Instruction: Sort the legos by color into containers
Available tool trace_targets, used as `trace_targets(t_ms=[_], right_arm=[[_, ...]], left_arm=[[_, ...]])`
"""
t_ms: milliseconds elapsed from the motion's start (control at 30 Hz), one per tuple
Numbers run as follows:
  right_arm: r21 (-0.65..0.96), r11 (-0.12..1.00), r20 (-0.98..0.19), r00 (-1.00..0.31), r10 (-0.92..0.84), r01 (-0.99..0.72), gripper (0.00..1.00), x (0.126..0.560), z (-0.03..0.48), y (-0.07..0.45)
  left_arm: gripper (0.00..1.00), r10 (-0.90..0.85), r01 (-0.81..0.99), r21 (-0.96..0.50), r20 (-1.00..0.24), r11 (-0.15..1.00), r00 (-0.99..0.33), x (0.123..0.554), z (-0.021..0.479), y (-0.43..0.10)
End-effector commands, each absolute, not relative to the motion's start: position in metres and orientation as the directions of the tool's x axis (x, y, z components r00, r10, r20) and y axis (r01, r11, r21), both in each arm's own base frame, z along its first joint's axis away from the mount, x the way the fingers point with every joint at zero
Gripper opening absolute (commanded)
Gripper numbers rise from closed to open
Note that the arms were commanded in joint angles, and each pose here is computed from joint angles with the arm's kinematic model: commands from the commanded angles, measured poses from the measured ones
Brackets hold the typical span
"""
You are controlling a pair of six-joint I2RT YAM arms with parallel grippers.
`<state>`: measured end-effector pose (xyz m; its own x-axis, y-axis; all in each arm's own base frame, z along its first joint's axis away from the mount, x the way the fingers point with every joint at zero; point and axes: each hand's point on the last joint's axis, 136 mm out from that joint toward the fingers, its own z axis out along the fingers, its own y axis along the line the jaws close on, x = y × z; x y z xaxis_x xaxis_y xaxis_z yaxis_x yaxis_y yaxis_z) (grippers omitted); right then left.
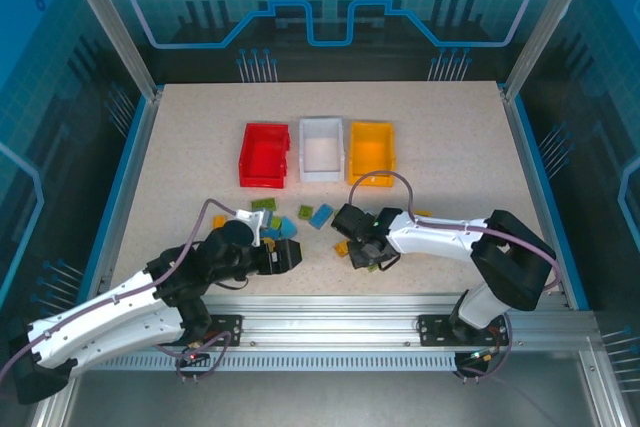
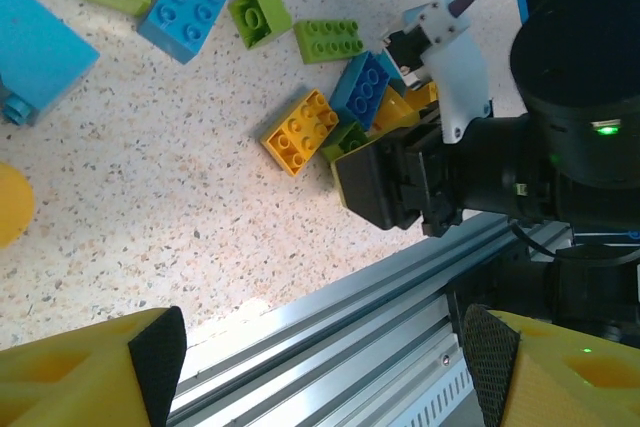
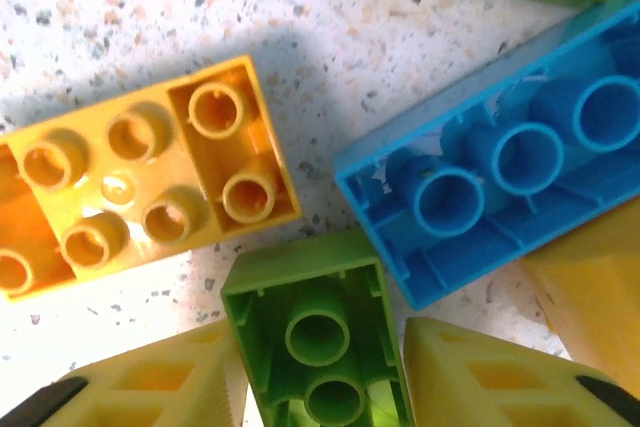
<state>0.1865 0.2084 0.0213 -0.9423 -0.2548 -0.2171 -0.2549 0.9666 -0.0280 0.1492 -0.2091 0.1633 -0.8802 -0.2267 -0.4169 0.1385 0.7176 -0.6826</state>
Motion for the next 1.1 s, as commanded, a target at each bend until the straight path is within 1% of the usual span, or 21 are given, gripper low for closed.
trace_targets(t_ms=[0, 67, 133, 233, 333, 467, 667, 767, 867, 1067], right_arm=[[-0.035, 0.971, -0.194, -0.951, -0.241, -0.238, 0.4, 0.177, 0.019, 0.201], [-0.035, 0.972, -0.21, -0.949, -0.235, -0.232, 0.34, 0.179, 0.023, 0.201], [-0.025, 0.974, -0.24, -0.944, -0.226, -0.227, 0.32, 0.183, 0.034, 0.202], [-0.009, 0.977, -0.304, -0.93, -0.207, -0.215, 0.31, 0.19, 0.062, 0.203], [0.039, 0.981, -0.387, -0.908, -0.161, -0.19, 0.31, 0.21, 0.102, 0.206], [0.102, 0.986, -0.466, -0.882, -0.069, -0.131, 0.32, 0.258, 0.139, 0.202], [0.153, 0.988, -0.531, -0.846, 0.052, -0.035, 0.31, 0.35, 0.163, 0.197], [0.143, 0.99, -0.518, -0.851, 0.085, 0.012, 0.31, 0.387, 0.157, 0.195], [0.129, 0.99, -0.484, -0.867, 0.117, 0.062, 0.3, 0.415, 0.139, 0.19], [0.103, 0.989, -0.413, -0.899, 0.144, 0.11, 0.3, 0.446, 0.102, 0.184]], left_arm=[[0.78, -0.231, 0.15, -0.719, -0.403, 0.679, -0.886, 0.146, 0.168, -0.217], [0.78, -0.225, 0.155, -0.728, -0.396, 0.667, -0.89, 0.147, 0.167, -0.223], [0.77, -0.222, 0.161, -0.737, -0.393, 0.657, -0.892, 0.148, 0.169, -0.228], [0.77, -0.229, 0.175, -0.746, -0.405, 0.643, -0.885, 0.152, 0.178, -0.232], [0.77, -0.249, 0.202, -0.744, -0.446, 0.637, -0.86, 0.159, 0.194, -0.234], [0.77, -0.262, 0.241, -0.725, -0.506, 0.646, -0.822, 0.172, 0.216, -0.238], [0.77, -0.259, 0.268, -0.663, -0.585, 0.699, -0.769, 0.194, 0.24, -0.244], [0.77, -0.232, 0.278, -0.617, -0.616, 0.736, -0.753, 0.205, 0.249, -0.249], [0.77, -0.225, 0.277, -0.585, -0.641, 0.762, -0.733, 0.215, 0.257, -0.252], [0.77, -0.201, 0.291, -0.557, -0.659, 0.778, -0.725, 0.224, 0.261, -0.262]])
